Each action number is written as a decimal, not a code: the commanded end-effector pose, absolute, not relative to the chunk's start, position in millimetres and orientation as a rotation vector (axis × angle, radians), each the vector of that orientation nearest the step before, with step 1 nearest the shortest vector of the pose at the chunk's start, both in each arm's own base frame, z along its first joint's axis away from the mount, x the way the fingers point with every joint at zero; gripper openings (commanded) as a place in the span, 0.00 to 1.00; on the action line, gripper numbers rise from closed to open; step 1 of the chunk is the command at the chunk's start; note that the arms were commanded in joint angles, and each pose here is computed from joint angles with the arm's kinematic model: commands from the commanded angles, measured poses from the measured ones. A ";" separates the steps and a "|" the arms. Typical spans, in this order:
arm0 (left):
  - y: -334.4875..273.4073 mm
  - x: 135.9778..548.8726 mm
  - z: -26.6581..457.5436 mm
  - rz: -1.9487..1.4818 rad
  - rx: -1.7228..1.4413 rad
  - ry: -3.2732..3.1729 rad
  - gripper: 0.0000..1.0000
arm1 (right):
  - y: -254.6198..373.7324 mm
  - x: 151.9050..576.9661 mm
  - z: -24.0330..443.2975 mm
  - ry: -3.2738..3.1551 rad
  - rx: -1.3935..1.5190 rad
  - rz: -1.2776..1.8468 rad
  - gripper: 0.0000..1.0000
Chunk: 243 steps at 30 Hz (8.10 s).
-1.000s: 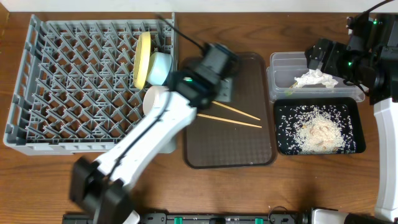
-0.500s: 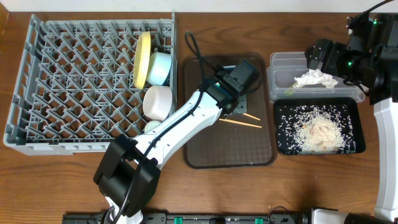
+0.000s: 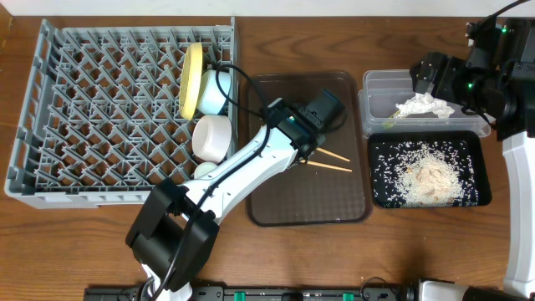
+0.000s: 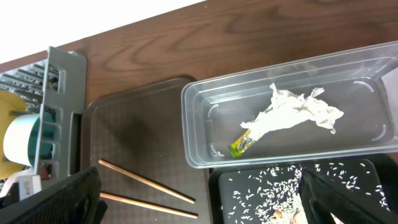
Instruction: Sort waste into correct bins and load items into the dishwasher
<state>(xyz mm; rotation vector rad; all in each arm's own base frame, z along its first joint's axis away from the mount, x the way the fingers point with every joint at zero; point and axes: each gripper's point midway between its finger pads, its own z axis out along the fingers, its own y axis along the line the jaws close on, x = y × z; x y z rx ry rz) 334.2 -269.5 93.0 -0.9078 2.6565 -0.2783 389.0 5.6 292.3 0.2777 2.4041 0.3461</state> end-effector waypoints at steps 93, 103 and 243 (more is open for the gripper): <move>-283.9 324.4 -1.3 -0.255 -1.155 2.847 0.38 | 5.0 389.4 291.9 2.405 0.290 0.353 0.99; -313.8 352.3 15.1 -0.505 -1.032 2.794 0.38 | 5.0 389.4 291.9 2.405 0.290 0.353 0.99; -306.8 377.6 3.9 -0.115 1.893 2.285 0.51 | 5.0 389.3 291.9 2.405 0.290 0.353 0.99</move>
